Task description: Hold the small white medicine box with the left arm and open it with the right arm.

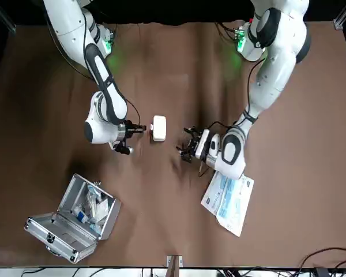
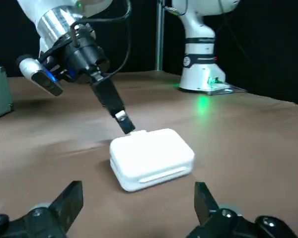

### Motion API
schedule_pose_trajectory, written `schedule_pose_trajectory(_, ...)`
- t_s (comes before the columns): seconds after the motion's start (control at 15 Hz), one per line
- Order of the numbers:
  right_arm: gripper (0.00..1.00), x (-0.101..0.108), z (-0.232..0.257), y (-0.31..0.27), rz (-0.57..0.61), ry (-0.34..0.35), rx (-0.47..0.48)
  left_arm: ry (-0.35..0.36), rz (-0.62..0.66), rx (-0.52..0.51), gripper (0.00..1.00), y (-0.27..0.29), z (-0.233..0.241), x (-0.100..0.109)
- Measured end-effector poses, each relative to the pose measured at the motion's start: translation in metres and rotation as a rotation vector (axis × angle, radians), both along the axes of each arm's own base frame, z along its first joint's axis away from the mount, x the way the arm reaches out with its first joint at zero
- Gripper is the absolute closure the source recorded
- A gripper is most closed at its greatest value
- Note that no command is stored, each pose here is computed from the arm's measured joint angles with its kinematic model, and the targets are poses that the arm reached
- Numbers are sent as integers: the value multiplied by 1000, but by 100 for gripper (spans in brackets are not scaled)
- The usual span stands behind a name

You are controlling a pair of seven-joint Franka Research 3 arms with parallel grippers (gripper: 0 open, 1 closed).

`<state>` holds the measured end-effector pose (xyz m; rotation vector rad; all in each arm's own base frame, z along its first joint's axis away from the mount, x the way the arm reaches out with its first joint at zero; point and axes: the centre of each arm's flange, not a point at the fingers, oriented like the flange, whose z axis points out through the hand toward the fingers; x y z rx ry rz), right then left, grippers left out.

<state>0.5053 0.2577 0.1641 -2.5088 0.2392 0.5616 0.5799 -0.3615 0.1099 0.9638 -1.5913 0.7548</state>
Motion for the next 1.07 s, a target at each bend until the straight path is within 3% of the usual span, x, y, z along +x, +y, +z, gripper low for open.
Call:
schedule_pose_trajectory(0.27,99,2,3,3,26,-22,15,-21,48,21,1,-38,-11,-11)
schedule_pose_trajectory(1.07,99,0,-12,19,63,-7,40,-43,72,73,6,-75,-32,-32)
